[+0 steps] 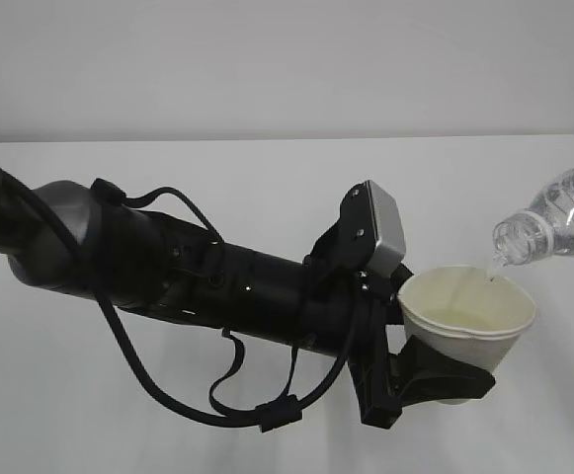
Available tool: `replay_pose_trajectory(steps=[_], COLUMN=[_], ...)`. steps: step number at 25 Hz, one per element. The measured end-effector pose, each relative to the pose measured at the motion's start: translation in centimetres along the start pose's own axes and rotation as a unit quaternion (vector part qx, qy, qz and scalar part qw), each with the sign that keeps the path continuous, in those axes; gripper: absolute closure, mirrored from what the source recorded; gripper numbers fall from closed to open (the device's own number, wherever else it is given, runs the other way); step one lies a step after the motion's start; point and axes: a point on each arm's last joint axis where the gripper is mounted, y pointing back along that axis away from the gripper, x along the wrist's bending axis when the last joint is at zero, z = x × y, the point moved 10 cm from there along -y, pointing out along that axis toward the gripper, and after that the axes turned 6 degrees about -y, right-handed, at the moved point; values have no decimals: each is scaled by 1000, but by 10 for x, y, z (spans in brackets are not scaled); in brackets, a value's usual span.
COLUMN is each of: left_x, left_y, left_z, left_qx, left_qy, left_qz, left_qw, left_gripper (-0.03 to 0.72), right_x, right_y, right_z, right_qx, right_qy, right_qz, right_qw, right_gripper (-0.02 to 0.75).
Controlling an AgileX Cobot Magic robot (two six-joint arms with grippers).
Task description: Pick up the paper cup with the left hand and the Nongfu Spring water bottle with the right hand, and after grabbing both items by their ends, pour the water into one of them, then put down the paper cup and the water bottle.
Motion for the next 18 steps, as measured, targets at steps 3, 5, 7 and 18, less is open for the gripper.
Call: replay_pose_trajectory(steps=[3,5,7,18], left_x=[0,0,0,0], left_y=[0,0,0,0], left_z=[0,0,0,0], left_qx=[-1,-1,-1,-1], left_qy=[1,1,1,1], left_qz=[1,1,1,1], left_qw=[1000,1000,1000,1000], left_gripper=[217,217,217,217], right_x=[0,0,0,0], right_y=[0,0,0,0], right_z=[0,0,0,0], right_qx=[0,0,0,1], right_qy=[0,0,0,0], right_qz=[0,0,0,0], right_qw=[1000,1000,1000,1000], right_gripper=[319,319,319,319])
